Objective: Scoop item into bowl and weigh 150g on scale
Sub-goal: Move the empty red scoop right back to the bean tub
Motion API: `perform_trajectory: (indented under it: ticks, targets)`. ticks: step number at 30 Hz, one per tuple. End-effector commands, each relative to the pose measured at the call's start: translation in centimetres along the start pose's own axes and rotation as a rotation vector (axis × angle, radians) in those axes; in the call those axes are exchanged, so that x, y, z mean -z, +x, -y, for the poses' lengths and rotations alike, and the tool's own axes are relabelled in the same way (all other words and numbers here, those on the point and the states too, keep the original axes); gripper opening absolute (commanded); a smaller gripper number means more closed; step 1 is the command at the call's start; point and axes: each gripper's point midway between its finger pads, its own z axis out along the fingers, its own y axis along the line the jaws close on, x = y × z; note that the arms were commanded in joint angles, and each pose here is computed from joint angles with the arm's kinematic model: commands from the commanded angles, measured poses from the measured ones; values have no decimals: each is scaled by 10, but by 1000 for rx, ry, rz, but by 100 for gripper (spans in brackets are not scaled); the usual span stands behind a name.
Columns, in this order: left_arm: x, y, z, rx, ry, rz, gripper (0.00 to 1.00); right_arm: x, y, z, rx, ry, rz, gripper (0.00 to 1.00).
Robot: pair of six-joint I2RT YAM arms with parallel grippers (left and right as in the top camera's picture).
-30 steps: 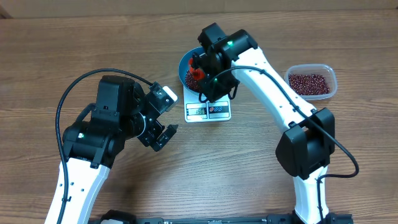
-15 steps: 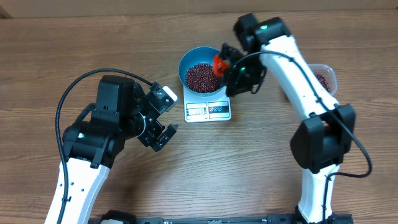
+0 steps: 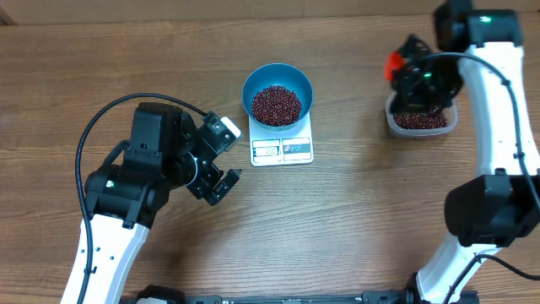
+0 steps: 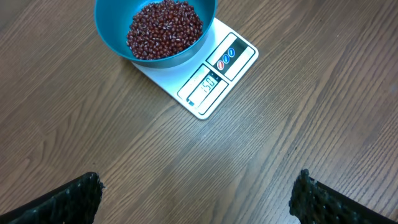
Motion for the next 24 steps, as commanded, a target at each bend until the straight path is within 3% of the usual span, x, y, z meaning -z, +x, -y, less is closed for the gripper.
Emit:
perform_trajectory:
  ticks: [1, 6, 12, 24]
  targets:
    - [4, -6, -4, 9, -12, 16, 100, 17, 0, 24, -51, 67, 44, 4]
    - [4, -6, -3, 9, -11, 15, 100, 24, 5, 64, -191, 251, 43, 4]
    - [4, -6, -4, 9, -10, 14, 100, 23, 10, 74, -246, 322, 30, 4]
    - [4, -6, -3, 10, -9, 12, 100, -18, 66, 116, -409, 545, -199, 4]
